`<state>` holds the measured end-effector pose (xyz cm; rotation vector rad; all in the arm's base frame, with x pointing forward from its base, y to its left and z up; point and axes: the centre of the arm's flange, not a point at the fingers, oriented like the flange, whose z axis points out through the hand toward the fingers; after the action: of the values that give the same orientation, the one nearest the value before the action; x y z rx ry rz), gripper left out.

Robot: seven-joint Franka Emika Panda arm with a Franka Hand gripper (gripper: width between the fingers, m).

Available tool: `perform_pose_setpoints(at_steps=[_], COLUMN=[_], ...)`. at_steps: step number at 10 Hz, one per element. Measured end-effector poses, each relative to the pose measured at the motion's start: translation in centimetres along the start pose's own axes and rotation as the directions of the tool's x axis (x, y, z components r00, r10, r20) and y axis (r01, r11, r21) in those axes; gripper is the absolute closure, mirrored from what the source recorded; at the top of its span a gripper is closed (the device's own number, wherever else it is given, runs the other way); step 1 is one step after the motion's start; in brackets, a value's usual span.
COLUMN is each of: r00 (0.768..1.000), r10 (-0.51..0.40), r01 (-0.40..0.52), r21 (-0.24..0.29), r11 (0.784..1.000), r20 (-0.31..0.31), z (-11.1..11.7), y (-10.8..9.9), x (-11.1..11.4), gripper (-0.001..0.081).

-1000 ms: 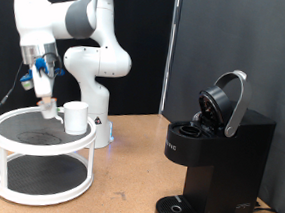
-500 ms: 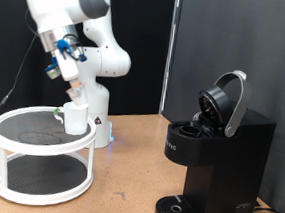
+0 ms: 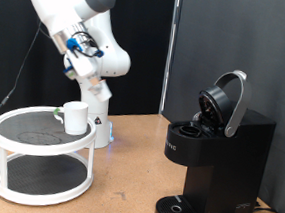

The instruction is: Make a cup of coffee with the keurig machine

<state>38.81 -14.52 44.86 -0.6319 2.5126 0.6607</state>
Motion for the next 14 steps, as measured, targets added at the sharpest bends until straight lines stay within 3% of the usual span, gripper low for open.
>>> perform_pose_setpoints(at_steps=[3, 5, 6, 8, 10, 14], r00=[0.998, 0.998, 0.998, 0.992, 0.994, 0.999], r10=[0.002, 0.028, 0.022, 0.059, 0.063, -0.024], r01=[0.004, -0.024, -0.018, -0.045, -0.049, 0.028], r21=[-0.088, -0.057, -0.061, -0.115, -0.153, -0.201], r11=[0.996, 0.998, 0.998, 0.992, 0.987, 0.979], r20=[0.064, 0.062, 0.061, 0.114, 0.09, 0.023], z=[1.4, 2.0, 2.0, 2.7, 4.2, 7.2], y=[2.3, 3.3, 3.2, 3.8, 4.7, 7.2], x=[-3.7, -5.7, -5.5, -6.3, -8.3, -11.9], gripper=[0.0404, 0.0404, 0.0404, 0.0404, 0.0404, 0.0404])
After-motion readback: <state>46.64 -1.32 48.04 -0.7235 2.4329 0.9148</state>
